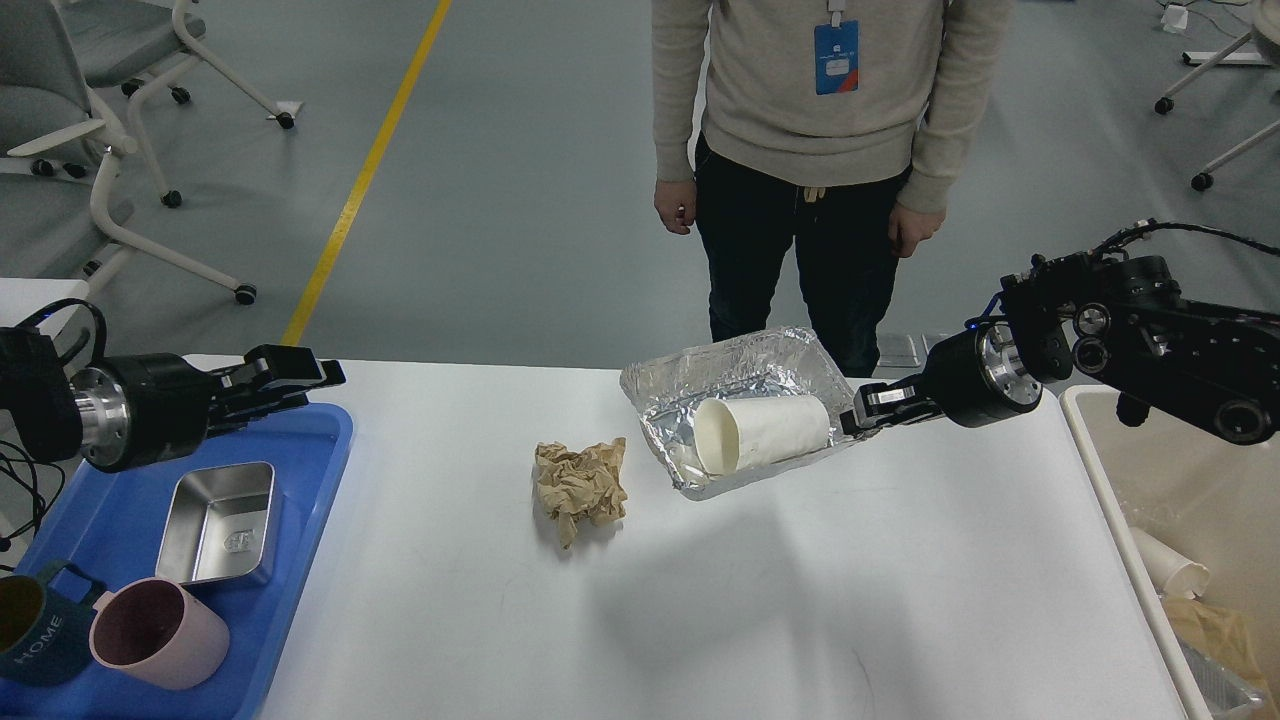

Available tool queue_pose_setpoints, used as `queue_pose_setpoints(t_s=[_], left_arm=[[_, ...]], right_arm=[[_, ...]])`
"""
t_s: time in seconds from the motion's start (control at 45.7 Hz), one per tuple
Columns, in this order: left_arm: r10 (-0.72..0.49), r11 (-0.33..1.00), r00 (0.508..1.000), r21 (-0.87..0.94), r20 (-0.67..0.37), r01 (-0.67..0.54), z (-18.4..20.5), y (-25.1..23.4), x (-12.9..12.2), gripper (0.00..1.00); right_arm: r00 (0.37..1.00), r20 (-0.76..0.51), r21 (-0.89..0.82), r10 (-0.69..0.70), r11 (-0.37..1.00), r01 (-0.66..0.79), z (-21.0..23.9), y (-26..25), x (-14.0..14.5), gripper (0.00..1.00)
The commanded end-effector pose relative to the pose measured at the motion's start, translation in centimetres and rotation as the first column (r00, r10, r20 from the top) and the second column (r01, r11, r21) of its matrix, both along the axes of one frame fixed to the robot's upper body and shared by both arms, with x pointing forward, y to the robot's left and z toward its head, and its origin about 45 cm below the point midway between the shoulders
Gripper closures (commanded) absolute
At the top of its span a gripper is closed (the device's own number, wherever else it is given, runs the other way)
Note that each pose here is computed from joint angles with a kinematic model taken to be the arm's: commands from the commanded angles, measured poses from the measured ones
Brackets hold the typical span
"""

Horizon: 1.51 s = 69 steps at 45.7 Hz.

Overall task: Tidy desktop
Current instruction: 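Lower the left gripper to the crumpled brown paper and grasp it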

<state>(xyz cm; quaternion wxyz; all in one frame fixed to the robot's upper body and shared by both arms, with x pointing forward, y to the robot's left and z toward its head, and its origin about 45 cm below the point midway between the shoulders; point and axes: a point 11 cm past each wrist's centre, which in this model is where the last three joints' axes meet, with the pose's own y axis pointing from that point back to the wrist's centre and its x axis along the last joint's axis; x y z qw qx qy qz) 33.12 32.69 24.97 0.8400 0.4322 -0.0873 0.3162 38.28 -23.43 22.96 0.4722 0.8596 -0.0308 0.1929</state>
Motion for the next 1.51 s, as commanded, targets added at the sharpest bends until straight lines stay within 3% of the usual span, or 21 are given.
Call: queue_pose_setpoints(t_s=[0.0,0.328,0.46,0.525,0.591,0.7,1.072,1.488], left_arm=[[0.015,1.000,0.999,-0.024,-0.030,-0.016,-2.6,-1.1,1.0,0.49],[0.035,0.994,0.994,-0.103,-0.106,-0.046,-9.0,-6.6,3.1,0.46],[0.047,0.989,0.988,-0.133,-0.145,-0.066,-11.6,-8.9,2.7,0.45],[0.051,0.986,0.984,-0.146,-0.169,-0.077,-12.7,-9.5,2.0,0.38],[0.066,0.983,0.980,-0.156,-0.186,-0.096,-13.6,-9.8,1.8,0.25],[0.091,0.979,0.977,-0.164,-0.194,-0.123,-14.3,-9.9,2.1,0.14],[0.143,0.962,0.956,-0.190,-0.258,-0.195,-18.1,-13.5,2.4,0.11],[0.141,0.949,0.952,-0.238,-0.272,-0.208,-19.4,-17.0,2.2,0.11]], right_arm=[[1.000,-0.001,0.004,0.007,1.000,-0.007,0.1,0.1,-0.2,1.00],[1.000,0.005,0.000,-0.006,1.000,0.006,0.5,-0.9,-0.4,1.00],[1.000,0.006,-0.002,-0.010,1.000,0.010,0.7,-1.3,-0.6,1.00],[1.000,0.009,-0.002,-0.014,1.000,0.014,0.8,-1.5,-0.6,1.00],[1.000,0.007,-0.003,-0.013,1.000,0.013,0.8,-1.6,-0.7,1.00],[1.000,0.008,0.001,-0.009,1.000,0.009,0.9,-1.4,-0.7,1.00],[1.000,0.009,0.005,-0.007,1.000,0.007,0.9,-1.2,-0.7,1.00],[1.000,0.012,0.009,-0.010,1.000,0.010,1.0,-1.3,-0.7,1.00]])
